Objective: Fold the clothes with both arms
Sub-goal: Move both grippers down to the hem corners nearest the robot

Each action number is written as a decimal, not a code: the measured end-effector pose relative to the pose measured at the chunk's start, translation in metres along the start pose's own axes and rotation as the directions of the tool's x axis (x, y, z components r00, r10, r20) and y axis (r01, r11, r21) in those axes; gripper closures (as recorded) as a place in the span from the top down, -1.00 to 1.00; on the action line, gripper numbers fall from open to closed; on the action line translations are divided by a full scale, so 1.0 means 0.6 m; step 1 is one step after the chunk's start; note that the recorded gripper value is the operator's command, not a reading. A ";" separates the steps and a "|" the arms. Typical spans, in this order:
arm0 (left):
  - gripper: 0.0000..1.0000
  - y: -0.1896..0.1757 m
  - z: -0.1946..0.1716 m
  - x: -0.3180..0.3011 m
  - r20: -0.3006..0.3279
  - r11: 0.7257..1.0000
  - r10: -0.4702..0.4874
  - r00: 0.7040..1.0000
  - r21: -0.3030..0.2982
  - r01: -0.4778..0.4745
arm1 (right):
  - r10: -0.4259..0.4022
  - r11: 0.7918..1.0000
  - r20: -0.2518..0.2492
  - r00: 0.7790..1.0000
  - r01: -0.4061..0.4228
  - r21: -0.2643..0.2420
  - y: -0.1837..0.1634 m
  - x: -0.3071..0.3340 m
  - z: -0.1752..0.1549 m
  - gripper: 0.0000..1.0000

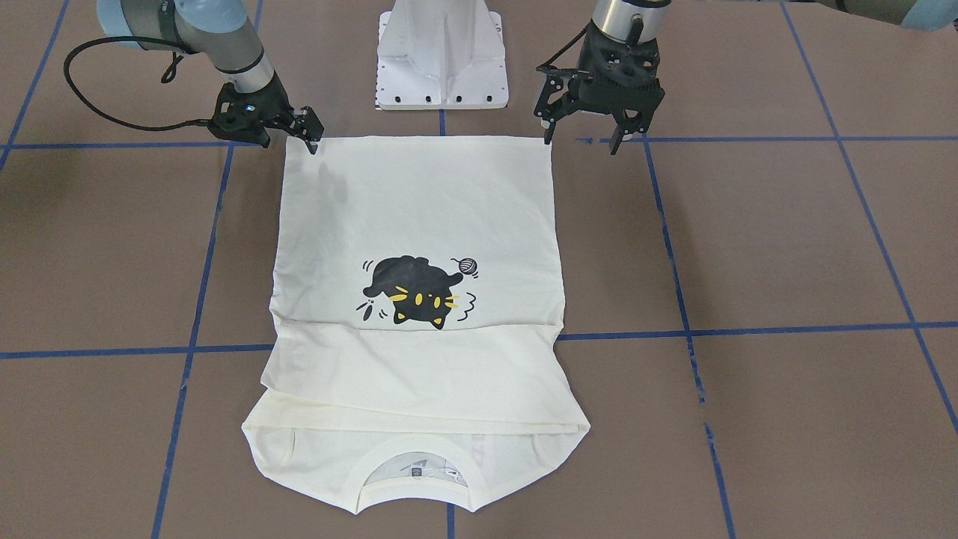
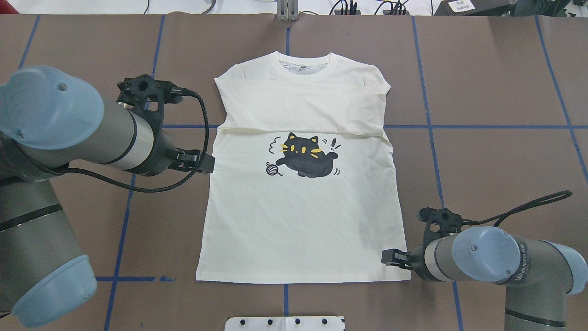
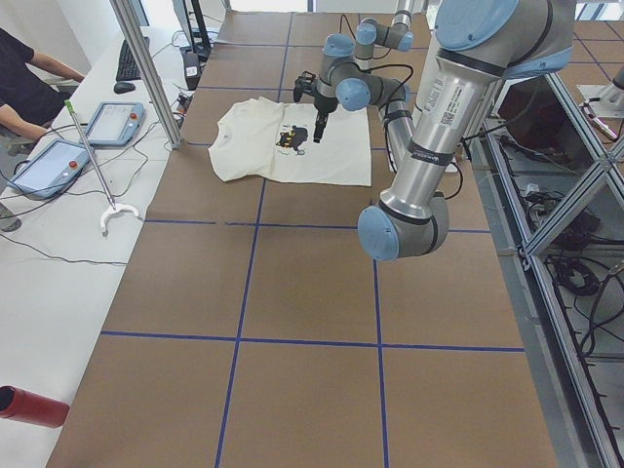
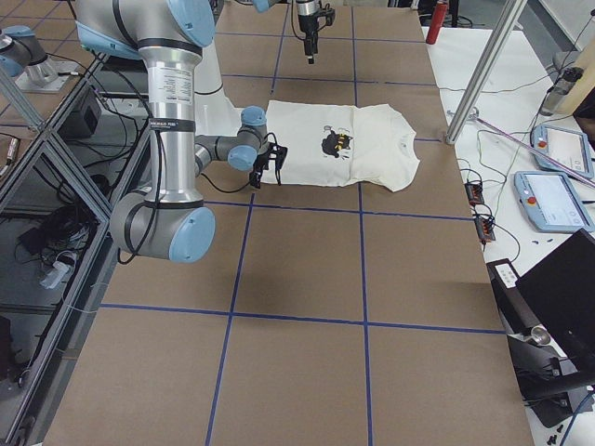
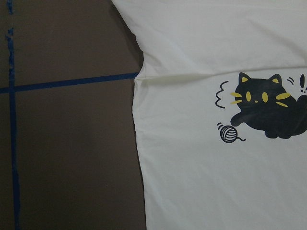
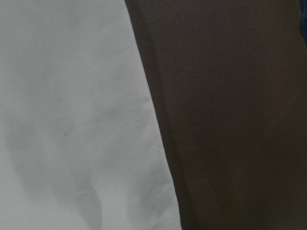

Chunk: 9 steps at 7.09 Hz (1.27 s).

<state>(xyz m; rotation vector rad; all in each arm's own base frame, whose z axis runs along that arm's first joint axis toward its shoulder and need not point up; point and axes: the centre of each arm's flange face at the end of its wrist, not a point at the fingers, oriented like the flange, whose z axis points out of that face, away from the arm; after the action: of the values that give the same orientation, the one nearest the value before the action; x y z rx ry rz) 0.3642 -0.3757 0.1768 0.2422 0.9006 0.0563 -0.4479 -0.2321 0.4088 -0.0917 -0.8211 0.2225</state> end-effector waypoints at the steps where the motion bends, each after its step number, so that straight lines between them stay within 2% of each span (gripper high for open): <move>1: 1.00 0.003 -0.007 0.001 -0.008 1.000 0.002 1.000 0.003 -0.002 | -0.003 1.000 -0.008 1.000 0.003 -0.005 0.007 0.002 0.006 0.70; 3: 0.99 0.005 -0.014 0.002 -0.015 1.000 0.004 1.000 0.008 -0.004 | -0.001 1.000 -0.012 1.000 0.001 -0.012 0.018 0.000 0.011 -0.12; 4: 0.99 0.006 -0.016 0.002 -0.016 1.000 0.005 1.000 0.009 -0.005 | -0.001 1.000 -0.009 1.000 0.001 -0.013 0.020 -0.003 0.009 -0.44; 6: 0.99 0.006 -0.016 0.002 -0.016 1.000 0.005 1.000 0.009 -0.005 | -0.001 1.000 0.002 1.000 0.001 -0.015 0.021 -0.007 -0.001 -0.91; 7: 0.99 0.006 -0.017 0.002 -0.016 1.000 0.006 1.000 0.010 -0.006 | -0.002 1.000 0.011 1.000 0.002 -0.015 0.021 -0.008 -0.010 -1.00; 9: 0.99 0.006 -0.014 0.001 -0.014 1.000 -0.010 1.000 0.007 0.010 | -0.001 1.000 0.022 1.000 0.001 -0.010 0.019 -0.009 -0.022 -1.00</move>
<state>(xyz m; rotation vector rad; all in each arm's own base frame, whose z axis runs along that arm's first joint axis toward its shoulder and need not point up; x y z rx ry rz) 0.3581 -0.3706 0.1722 0.2438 0.9163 0.0459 -0.4437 -0.2222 0.3938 -0.0986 -0.8443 0.2190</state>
